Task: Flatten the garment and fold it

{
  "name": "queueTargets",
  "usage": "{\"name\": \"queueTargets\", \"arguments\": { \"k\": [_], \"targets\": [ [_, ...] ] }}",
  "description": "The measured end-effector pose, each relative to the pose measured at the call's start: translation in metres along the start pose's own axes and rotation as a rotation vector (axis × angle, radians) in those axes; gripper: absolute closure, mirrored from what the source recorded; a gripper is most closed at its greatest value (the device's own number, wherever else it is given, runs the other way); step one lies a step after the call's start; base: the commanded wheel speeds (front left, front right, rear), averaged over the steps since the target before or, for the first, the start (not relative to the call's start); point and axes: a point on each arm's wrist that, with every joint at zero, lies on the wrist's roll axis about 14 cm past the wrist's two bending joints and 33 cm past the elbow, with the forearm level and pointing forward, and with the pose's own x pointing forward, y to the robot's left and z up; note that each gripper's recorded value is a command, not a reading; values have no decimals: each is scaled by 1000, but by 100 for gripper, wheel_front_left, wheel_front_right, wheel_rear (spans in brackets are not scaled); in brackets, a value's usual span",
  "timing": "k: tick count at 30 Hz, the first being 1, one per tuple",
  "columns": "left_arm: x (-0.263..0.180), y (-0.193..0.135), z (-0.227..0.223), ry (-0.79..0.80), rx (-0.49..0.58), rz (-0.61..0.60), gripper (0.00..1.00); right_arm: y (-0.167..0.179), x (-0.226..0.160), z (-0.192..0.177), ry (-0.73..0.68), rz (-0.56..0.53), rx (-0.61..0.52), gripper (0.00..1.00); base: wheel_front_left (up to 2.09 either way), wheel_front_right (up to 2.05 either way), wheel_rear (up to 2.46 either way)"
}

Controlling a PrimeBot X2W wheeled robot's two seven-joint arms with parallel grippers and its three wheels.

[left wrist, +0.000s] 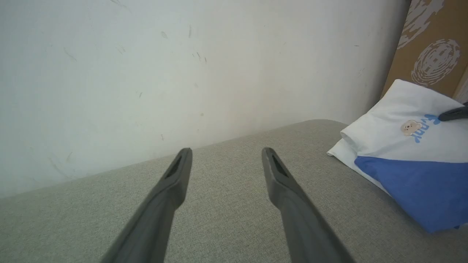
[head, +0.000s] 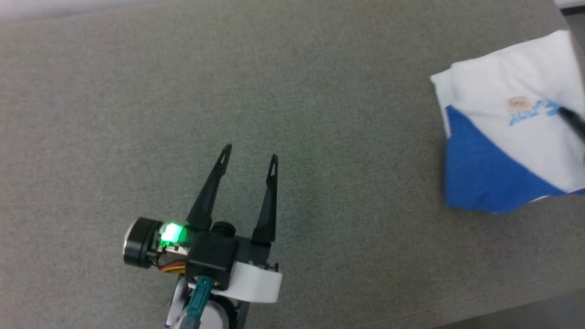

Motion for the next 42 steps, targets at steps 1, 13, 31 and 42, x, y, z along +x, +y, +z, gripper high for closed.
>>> {"name": "queueTargets", "arguments": {
  "k": [1,13,31,42],
  "targets": [
    [3,2,0,-6,6,8,0,-8,2,0,8,-17,-23,100,0,0,0],
    [33,18,-26,-3,72,25,0,-82,37,-16,103,-156,-162,100,0,0,0],
    [35,25,-57,53,76,60,0,-115,80,-46,169,-262,-164,0,0,0,0],
    [19,40,-18,-48,6,156,0,-117,54,-18,-4,-271,-57,0,0,0,0]
  ]
}}
